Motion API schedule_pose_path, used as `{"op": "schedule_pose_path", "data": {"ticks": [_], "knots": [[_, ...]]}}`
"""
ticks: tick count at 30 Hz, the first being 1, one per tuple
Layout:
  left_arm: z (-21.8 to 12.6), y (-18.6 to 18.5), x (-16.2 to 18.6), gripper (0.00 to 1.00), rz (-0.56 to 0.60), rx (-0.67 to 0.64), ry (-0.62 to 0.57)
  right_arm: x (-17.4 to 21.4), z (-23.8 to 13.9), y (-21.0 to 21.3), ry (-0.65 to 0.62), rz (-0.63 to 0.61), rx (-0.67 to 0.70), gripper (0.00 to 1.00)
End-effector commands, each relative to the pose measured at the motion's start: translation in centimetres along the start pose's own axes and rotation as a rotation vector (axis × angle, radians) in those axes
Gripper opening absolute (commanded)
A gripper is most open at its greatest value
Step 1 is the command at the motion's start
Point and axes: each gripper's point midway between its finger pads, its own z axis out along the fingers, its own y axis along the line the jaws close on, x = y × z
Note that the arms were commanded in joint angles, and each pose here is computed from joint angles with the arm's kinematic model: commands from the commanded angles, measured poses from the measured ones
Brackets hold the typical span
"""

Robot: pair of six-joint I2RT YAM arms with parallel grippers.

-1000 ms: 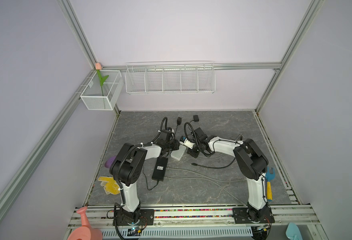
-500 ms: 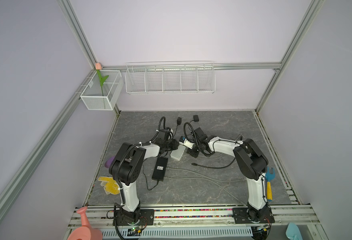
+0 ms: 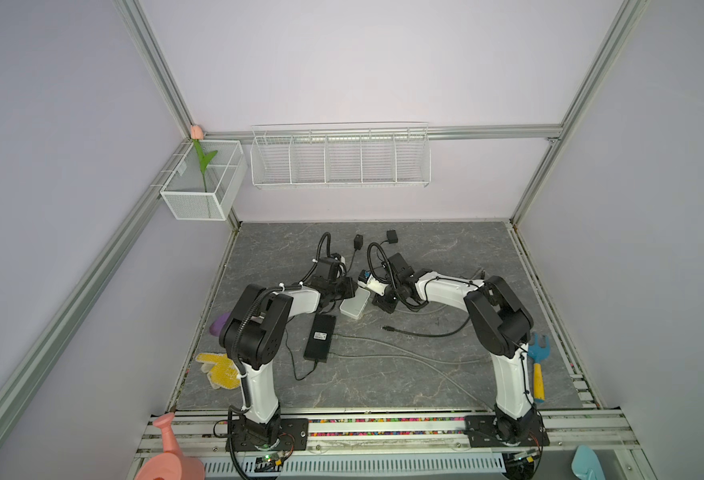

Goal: Insert the plug into the switch port
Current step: 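Open the right gripper and lift it away while the left gripper releases the box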

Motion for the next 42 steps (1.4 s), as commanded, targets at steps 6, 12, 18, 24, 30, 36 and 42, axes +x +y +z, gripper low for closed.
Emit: {"op": "schedule_pose_path", "data": {"ticks": [6,12,18,24,30,36,42], "knots": [[0.6,-4.0,11.4,0.24,-0.010,0.145,0.377,-11.4,-2.4,-0.6,-0.400,-0.169,0.081,0.07],[0.8,-2.4,8.7,0.24,-0.077,0.139,0.313,-8.6,-3.3,-2.1,-0.288,-0.192,0.184,0.22],[-0.1,-1.2,6.0,0.24,-0.127,0.129,0.223,-6.9,-6.1,-2.6,-0.236,-0.208,0.246,0.34],[-1.5,-1.4,4.9,0.28,-0.113,0.122,0.186,-4.7,-8.8,-1.6,-0.159,-0.163,0.248,0.36],[-4.0,-1.0,3.7,0.32,-0.117,0.117,0.116,0.0,-9.7,1.4,-0.065,-0.120,0.167,0.36],[-7.2,-2.1,2.4,0.34,-0.085,0.132,0.035,7.3,-8.0,4.3,0.169,-0.063,0.078,0.33],[-9.7,-3.0,3.1,0.35,-0.071,0.156,0.011,9.3,-7.9,5.4,0.219,-0.049,0.067,0.33]]}}
